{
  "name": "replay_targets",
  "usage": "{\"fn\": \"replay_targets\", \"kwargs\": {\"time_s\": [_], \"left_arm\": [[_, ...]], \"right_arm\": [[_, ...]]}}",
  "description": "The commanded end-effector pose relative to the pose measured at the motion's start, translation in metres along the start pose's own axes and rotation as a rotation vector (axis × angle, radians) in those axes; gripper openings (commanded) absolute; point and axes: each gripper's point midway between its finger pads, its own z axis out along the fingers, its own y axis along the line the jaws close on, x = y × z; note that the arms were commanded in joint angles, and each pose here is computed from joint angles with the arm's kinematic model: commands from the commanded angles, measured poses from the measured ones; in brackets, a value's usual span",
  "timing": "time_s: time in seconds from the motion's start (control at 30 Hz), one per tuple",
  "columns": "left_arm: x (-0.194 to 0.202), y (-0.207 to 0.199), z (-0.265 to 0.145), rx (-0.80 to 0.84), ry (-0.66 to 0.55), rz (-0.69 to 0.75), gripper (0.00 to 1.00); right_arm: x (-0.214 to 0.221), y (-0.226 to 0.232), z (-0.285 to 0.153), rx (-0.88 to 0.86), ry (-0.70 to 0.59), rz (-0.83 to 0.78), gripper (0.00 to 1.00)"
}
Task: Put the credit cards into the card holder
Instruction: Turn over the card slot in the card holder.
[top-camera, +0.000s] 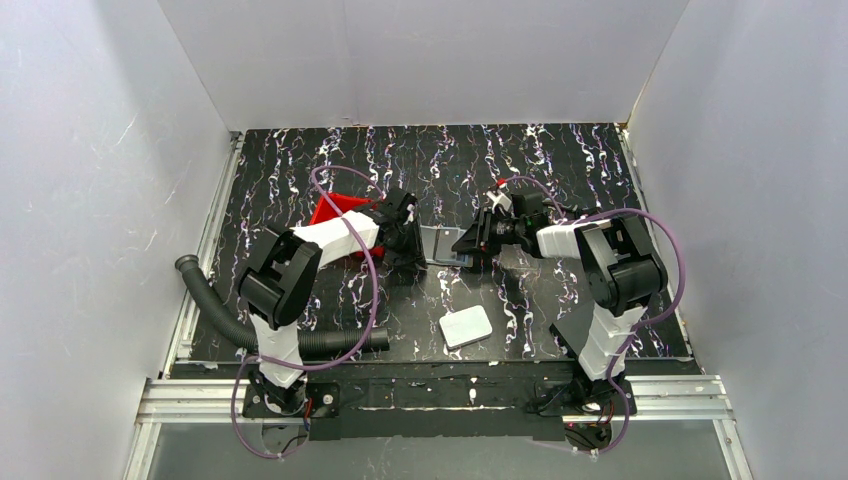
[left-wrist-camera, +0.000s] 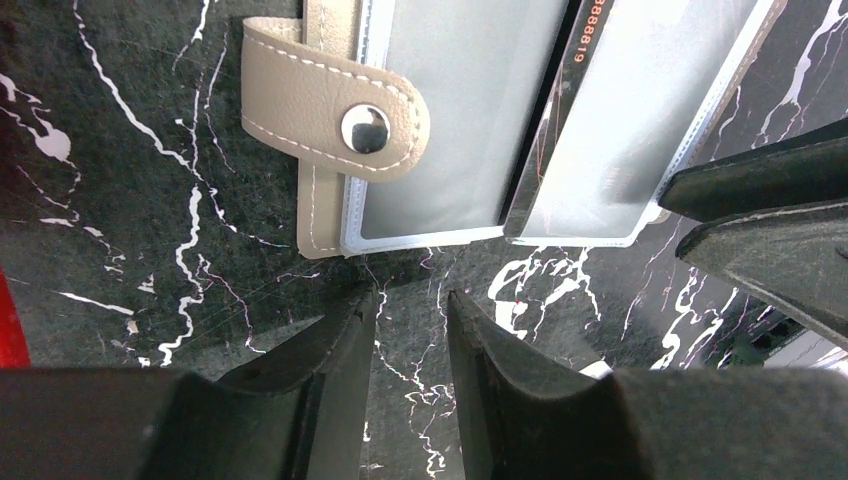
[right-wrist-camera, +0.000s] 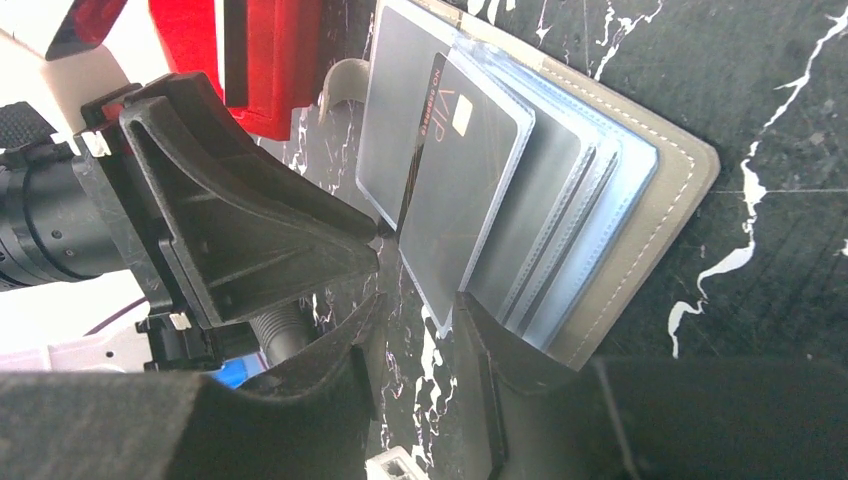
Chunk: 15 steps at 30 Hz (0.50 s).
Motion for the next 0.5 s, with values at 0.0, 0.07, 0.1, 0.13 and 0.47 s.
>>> {"fn": "replay_targets", "kwargs": {"time_s": [0.0,0.07,0.1,0.13,0.47], "left_arm": [[-0.002,-0.003,-0.003,-0.002,-0.016,0.016,0.31],[-0.003,-0.006,-0.007,0.012,-0.025,0.016,0.31],[-0.003,-0.007,-0.01,0.021,-0.032,0.018,0.32],[-0.003,-0.009,-0.014,0.03,-0.041,0.02,0.32],[-0.009,-0.021,-0.065,0.094,-0.134,0.046,0.36]], "right_arm": [[-0.017,0.018,0.003,-0.039,-0.036,-0.037,0.39],[-0.018,0.021,0.006,-0.048,-0.037,-0.034,0.39],[-0.017,0.022,0.008,-0.054,-0.036,-0.032,0.39],[-0.018,0.025,0.009,-0.062,-0.037,-0.033,0.39],[-0.025,0.052,0.017,-0.096,-0.052,-0.06,0.39]]}}
